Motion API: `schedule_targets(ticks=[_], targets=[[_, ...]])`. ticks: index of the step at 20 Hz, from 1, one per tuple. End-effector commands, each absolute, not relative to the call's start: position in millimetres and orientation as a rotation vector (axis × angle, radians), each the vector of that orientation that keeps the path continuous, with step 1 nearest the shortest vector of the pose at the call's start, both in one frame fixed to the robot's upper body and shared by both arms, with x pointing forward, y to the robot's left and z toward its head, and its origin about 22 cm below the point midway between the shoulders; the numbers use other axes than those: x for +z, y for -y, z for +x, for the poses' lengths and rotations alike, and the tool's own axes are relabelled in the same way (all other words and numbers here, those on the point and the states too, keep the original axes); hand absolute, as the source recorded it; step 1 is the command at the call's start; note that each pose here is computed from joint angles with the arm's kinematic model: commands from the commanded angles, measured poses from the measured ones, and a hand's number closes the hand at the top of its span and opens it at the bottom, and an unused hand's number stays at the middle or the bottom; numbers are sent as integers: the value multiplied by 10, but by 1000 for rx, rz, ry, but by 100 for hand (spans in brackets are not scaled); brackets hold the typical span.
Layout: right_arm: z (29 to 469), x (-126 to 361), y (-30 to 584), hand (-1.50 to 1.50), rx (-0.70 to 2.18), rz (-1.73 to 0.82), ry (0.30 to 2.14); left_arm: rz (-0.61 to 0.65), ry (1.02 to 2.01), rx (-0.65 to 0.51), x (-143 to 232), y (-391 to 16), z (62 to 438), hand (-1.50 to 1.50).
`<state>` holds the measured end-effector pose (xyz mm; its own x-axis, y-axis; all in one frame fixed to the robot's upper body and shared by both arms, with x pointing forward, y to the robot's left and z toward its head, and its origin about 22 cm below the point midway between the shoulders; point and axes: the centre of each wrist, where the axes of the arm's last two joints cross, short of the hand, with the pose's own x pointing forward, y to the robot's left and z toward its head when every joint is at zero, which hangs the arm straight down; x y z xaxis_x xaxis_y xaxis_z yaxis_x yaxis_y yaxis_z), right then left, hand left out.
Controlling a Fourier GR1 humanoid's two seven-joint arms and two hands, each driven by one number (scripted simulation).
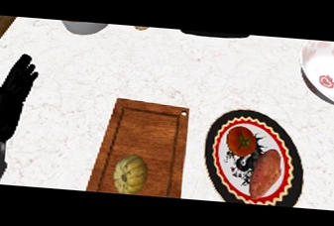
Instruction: Pick the sweet potato from the plate and place it in the bowl
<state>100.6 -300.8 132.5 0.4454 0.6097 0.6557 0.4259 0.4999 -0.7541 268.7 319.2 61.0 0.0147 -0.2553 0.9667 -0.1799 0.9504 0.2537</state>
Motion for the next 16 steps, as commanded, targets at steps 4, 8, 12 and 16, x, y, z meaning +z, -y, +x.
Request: schedule_targets(ticks=[4, 8, 12, 16], targets=[[1237, 1790, 2908, -150, 343, -1031, 966, 327, 1576, -97, 566, -3054, 2664, 0], [1476, 1934, 2950, -150, 438, -976, 870, 310, 1577, -87, 650, -3091, 2791, 0], [1599, 1718, 2908, -150, 486, -853, 755, 298, 1580, -99, 615, -3102, 2795, 0], [1909, 1754, 3047, -150, 513, -760, 724, 310, 1581, -101, 507, -2954, 2809, 0]])
